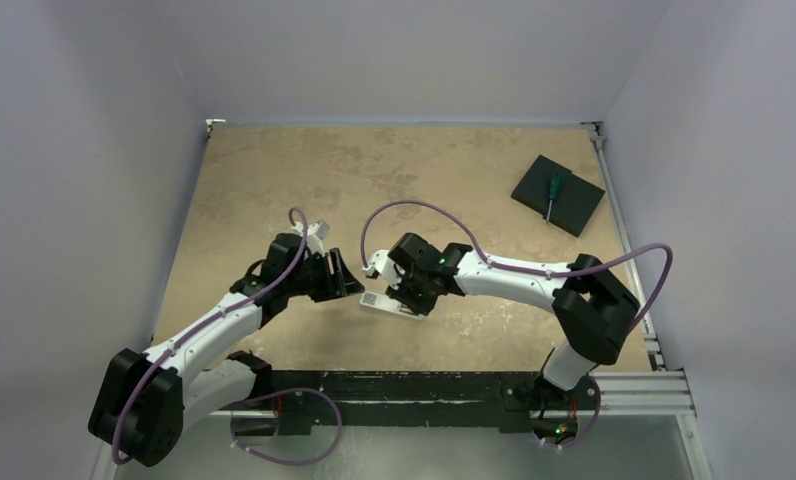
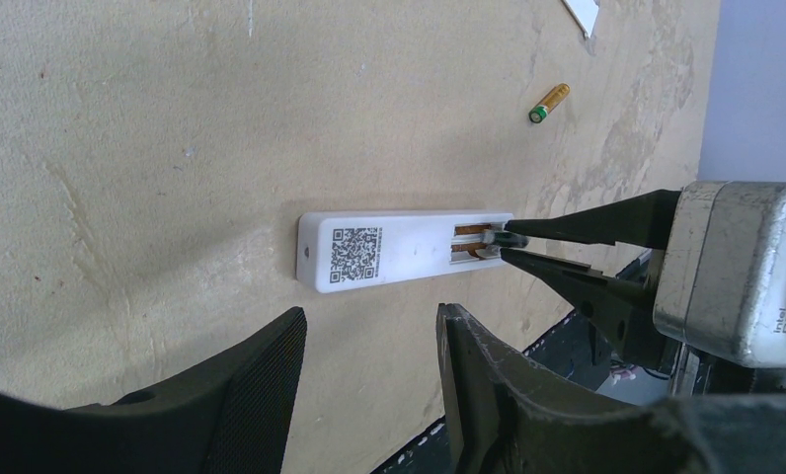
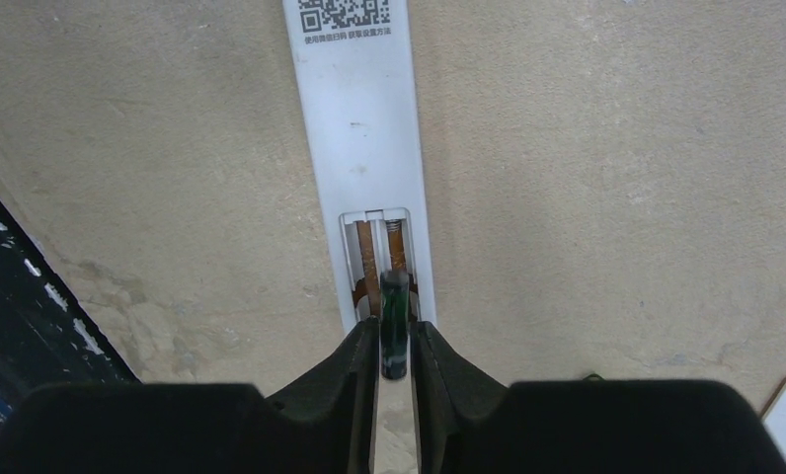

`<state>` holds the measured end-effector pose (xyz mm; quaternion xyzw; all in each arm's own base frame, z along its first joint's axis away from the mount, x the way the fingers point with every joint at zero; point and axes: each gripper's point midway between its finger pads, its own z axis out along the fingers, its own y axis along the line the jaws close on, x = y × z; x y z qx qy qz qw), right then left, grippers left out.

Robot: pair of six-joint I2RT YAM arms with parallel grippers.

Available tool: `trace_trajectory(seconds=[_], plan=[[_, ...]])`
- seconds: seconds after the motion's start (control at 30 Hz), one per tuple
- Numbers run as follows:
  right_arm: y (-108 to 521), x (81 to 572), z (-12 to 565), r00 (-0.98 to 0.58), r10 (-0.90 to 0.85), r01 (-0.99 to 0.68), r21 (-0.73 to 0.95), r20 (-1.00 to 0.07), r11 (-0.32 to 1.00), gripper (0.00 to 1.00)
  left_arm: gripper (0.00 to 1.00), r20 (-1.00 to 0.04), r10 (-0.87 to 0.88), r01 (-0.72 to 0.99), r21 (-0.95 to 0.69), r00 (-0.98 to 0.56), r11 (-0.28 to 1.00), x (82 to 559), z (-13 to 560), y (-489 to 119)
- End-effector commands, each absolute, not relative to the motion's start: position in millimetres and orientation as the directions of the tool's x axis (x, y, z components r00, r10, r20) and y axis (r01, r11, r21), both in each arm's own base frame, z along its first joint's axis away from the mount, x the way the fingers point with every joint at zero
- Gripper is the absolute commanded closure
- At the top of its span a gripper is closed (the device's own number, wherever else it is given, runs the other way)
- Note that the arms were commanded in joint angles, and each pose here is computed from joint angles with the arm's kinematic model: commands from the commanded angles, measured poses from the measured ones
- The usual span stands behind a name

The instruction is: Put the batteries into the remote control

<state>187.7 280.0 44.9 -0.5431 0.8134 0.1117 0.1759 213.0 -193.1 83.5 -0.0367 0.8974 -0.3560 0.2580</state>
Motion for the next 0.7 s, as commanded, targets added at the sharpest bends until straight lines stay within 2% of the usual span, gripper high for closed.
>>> trace_trajectory(seconds=[0.0,0.67], plan=[[294,197,55,-0.343,-0.824,-0.917,-0.031,-0.451,0.398,0.74,0.49,-0.457,-0.265,0.134,-0.672,-0.849,0.729,218,91,-194],[300,203,68,-0.343,-0.799,-0.906,-0.051,-0.494,0.42,0.67,0.49,-0.456,-0.264,0.134,-0.671,-0.85,0.729,218,90,-195]])
